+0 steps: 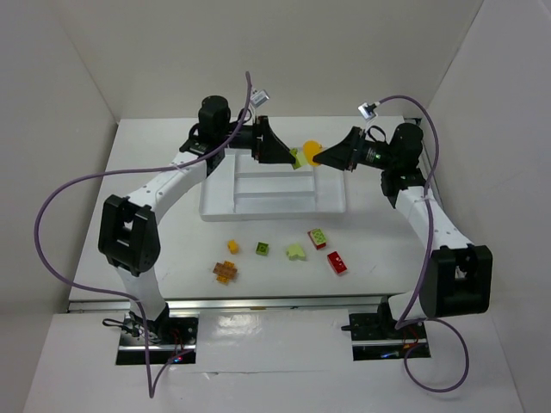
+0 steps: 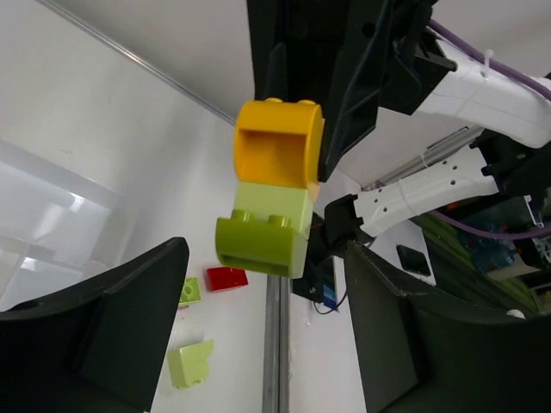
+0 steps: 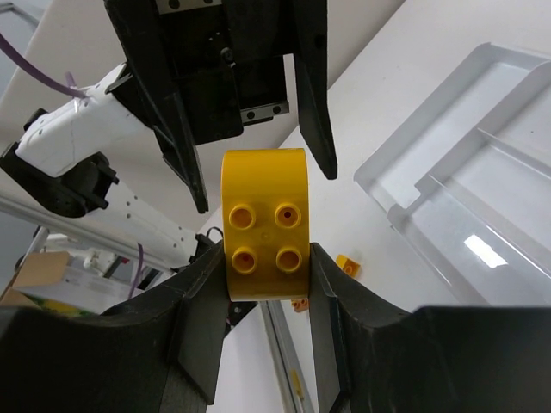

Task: Sort the legos into containers by color

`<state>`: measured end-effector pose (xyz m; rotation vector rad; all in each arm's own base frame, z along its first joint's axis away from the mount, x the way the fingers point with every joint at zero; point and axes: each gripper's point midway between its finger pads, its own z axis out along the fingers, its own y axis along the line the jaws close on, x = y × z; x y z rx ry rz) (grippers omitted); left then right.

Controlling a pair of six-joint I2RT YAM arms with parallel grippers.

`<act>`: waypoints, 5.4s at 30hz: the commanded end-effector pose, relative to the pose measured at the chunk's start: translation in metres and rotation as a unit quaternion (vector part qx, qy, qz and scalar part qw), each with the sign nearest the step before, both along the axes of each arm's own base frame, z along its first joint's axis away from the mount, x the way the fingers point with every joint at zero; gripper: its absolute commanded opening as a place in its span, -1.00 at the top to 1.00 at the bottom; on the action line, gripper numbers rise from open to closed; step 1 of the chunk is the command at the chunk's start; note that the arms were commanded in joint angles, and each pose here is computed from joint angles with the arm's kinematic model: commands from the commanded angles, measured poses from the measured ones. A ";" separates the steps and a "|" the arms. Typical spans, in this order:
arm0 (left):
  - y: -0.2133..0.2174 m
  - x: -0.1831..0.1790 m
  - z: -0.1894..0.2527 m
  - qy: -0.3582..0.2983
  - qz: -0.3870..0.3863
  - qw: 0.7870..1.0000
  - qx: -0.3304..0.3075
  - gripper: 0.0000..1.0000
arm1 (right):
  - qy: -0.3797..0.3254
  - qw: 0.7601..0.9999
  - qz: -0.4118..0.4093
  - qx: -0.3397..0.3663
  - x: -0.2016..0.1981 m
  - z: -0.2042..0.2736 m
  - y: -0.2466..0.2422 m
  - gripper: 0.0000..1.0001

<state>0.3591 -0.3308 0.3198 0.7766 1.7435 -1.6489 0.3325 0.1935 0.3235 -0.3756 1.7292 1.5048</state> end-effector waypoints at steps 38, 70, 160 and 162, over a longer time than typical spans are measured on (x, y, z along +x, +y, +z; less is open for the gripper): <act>0.048 0.005 -0.009 0.004 0.025 1.000 0.008 1.00 | -0.039 0.998 -0.041 0.016 0.006 0.024 -0.002 0.71; 0.194 0.044 -0.051 0.108 0.459 0.860 0.197 1.00 | 0.093 0.878 -0.306 -0.356 0.209 -0.190 0.064 0.60; 0.108 -0.016 -0.010 -0.035 0.077 0.994 0.076 1.00 | -0.066 0.994 0.088 0.022 0.016 -0.018 0.119 0.95; 0.107 -0.013 -0.014 -0.030 0.077 0.994 0.077 1.00 | -0.048 0.997 0.047 0.026 0.029 -0.026 0.100 1.00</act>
